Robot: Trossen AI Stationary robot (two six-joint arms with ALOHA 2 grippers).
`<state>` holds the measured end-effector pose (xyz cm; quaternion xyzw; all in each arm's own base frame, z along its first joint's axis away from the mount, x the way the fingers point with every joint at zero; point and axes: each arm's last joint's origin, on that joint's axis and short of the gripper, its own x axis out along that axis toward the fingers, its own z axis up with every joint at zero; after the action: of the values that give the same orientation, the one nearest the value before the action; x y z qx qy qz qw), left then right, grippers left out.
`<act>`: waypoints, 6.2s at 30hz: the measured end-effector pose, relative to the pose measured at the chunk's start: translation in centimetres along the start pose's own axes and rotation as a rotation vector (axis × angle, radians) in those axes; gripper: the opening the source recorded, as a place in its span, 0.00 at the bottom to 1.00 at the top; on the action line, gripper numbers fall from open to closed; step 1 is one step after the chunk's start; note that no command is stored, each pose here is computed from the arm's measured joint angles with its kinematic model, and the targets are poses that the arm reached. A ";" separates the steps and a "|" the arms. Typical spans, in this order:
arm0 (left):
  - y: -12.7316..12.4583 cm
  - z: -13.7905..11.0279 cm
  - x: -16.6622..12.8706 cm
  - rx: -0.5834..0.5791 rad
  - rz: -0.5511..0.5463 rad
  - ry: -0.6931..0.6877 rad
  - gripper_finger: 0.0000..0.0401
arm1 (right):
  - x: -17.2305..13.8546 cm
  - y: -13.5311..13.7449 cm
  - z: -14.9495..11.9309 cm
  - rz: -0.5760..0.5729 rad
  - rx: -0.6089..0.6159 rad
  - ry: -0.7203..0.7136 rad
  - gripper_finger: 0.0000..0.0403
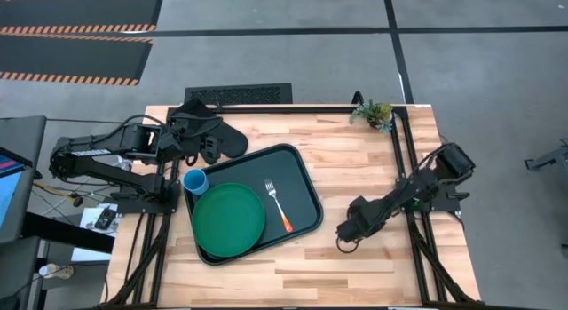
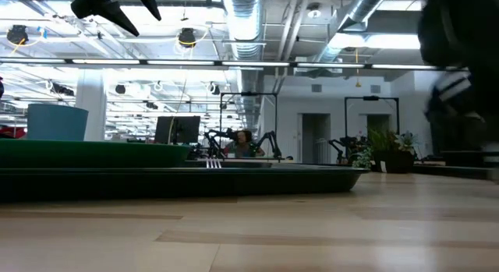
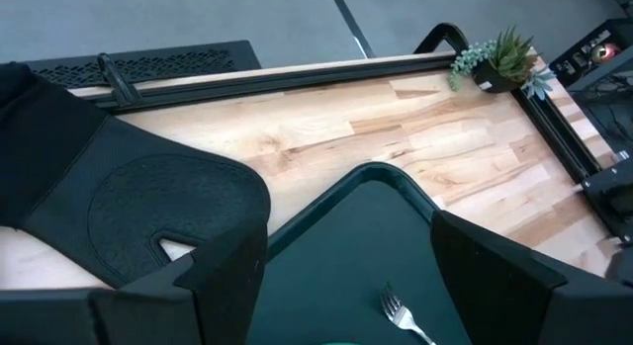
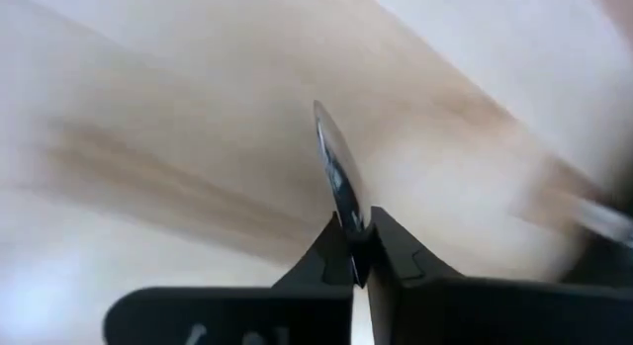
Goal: Pick and place plate/cup/fork/spoon on tray
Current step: Put the orange spoon on the black tray to the right of the orange fork, then return to Home Position
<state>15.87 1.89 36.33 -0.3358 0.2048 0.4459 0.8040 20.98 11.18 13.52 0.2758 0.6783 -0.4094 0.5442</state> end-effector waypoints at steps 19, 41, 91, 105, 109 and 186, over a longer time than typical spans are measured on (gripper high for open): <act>0.0 0.0 0.0 0.000 0.004 -0.008 0.67 | -9.8 -0.9 12.0 1.123 -0.057 -0.712 0.02; 0.0 0.0 0.1 -0.008 0.009 -0.011 0.67 | -2.3 4.1 20.1 1.137 -0.272 -0.572 0.02; 0.1 0.0 0.1 -0.010 0.018 -0.027 0.67 | -1.0 4.1 19.8 1.032 -0.253 -0.525 0.43; 0.1 0.0 0.1 -0.017 0.014 -0.020 0.67 | -3.0 2.8 19.9 1.049 -0.222 -0.579 0.45; 0.1 0.0 0.1 -0.026 0.014 -0.023 0.67 | -6.2 0.9 20.0 1.117 -0.207 -0.676 0.46; 11.2 -15.2 7.2 0.419 -0.940 -0.401 0.67 | -5.8 -18.8 5.8 1.752 -0.671 -1.770 0.45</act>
<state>9.61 -0.72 17.32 -0.1324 -0.0398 0.0437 0.9894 10.04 -2.95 23.50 0.1132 -0.2485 0.2292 0.9343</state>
